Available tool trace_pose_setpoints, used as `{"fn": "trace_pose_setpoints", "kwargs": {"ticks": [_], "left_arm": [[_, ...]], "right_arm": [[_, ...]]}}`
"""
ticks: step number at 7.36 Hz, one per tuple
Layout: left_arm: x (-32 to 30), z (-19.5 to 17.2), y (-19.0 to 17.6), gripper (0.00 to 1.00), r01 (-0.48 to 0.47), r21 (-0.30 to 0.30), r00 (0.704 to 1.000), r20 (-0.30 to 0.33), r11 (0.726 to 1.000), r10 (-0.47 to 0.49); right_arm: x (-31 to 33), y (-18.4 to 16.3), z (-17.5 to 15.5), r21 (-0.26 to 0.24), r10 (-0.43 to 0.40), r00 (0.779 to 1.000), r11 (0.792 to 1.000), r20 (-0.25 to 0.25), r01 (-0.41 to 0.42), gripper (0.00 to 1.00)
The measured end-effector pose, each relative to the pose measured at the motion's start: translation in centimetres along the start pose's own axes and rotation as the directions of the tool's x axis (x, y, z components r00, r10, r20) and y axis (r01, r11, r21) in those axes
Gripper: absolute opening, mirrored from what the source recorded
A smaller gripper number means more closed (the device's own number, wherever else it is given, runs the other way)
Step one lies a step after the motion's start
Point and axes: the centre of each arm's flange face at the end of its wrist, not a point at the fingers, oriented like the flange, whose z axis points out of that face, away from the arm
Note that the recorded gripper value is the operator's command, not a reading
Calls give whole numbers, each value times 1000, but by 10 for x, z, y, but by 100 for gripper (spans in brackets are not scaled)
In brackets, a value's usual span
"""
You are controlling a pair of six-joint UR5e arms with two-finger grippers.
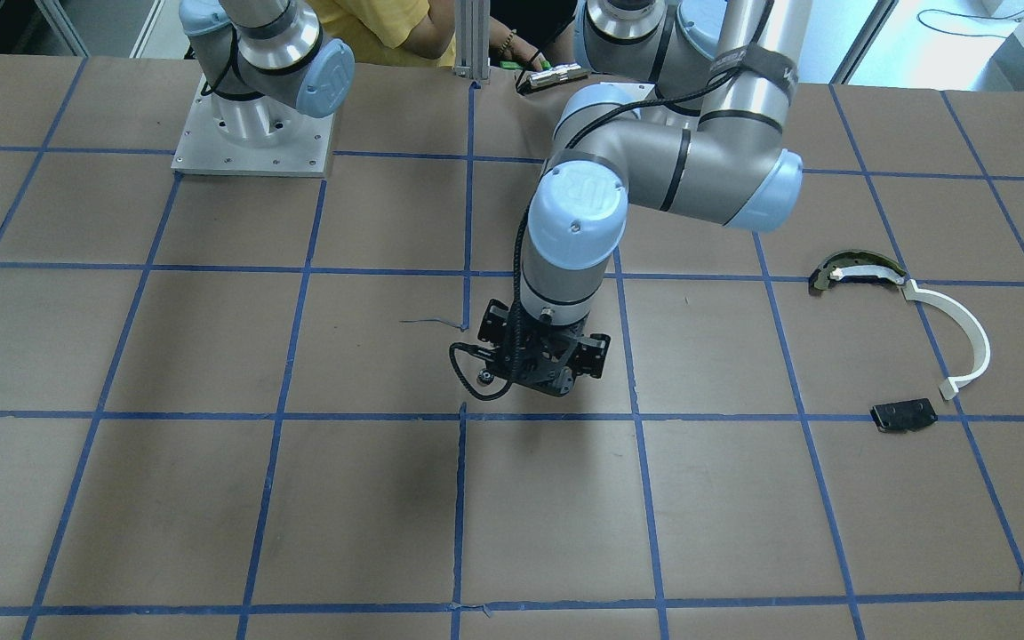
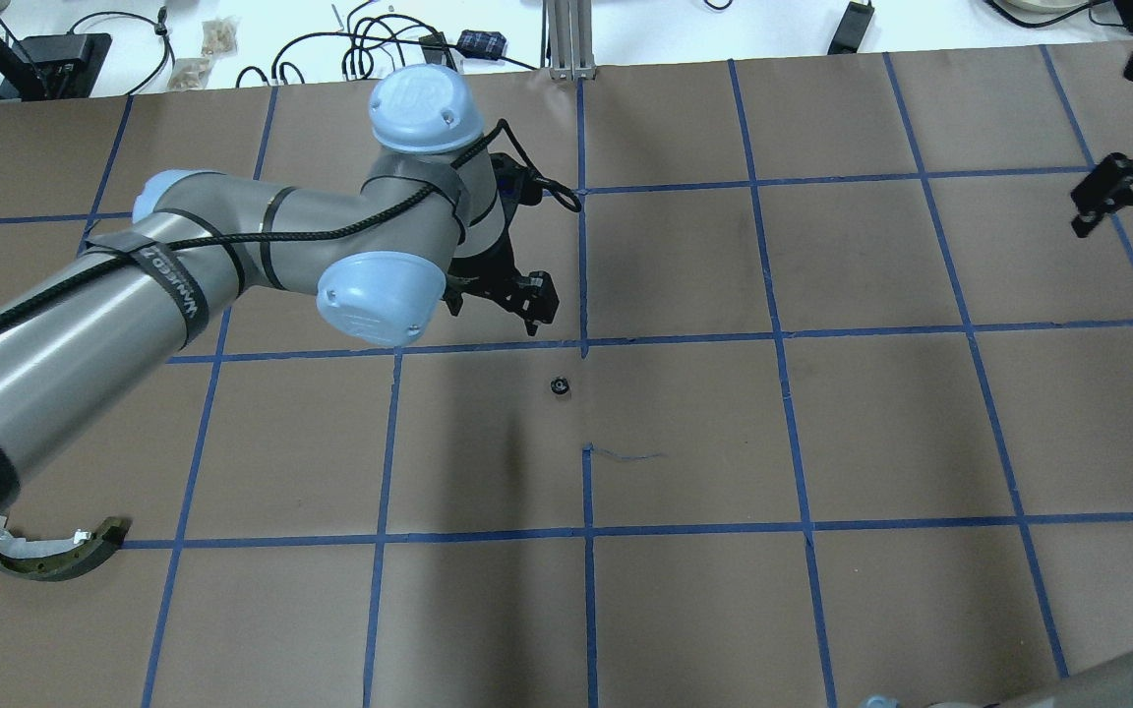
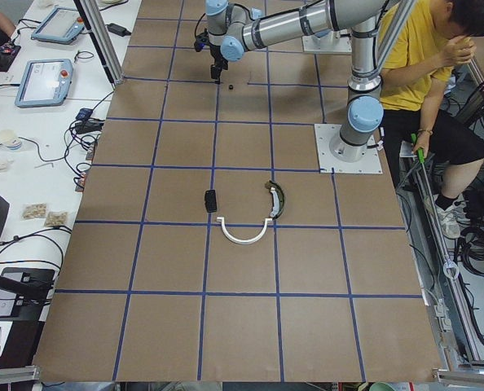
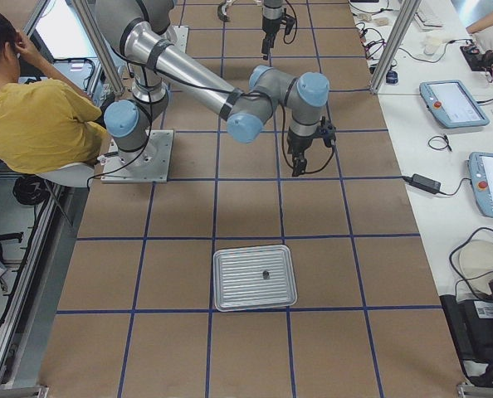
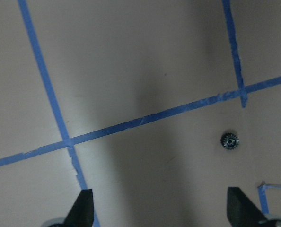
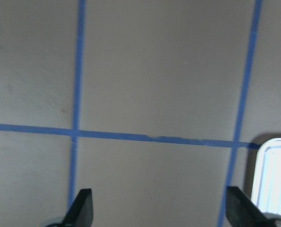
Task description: Place bearing gear from tray to pile
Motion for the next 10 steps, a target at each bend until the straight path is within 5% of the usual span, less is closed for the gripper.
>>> {"fn": "trace_pose_setpoints", "kwargs": {"ticks": [4, 5, 7, 10], "left_arm": [[47, 84, -4, 94, -80, -7, 997, 4, 997, 80], [48, 89, -4, 72, -86, -13, 996, 4, 996, 86], [48, 91, -2, 60, -92, -22, 996, 6, 996, 92], [48, 92, 1, 60, -91, -48, 996, 7, 995, 91]], "right_arm": [[196, 84, 110, 36, -57, 998, 998, 4, 57, 94], [216, 87, 129, 46, -68, 998, 997, -8, 68, 91], [231, 89, 159, 40, -78, 997, 996, 4, 78, 81], [233, 90, 169, 32, -80, 997, 996, 14, 79, 63]]}}
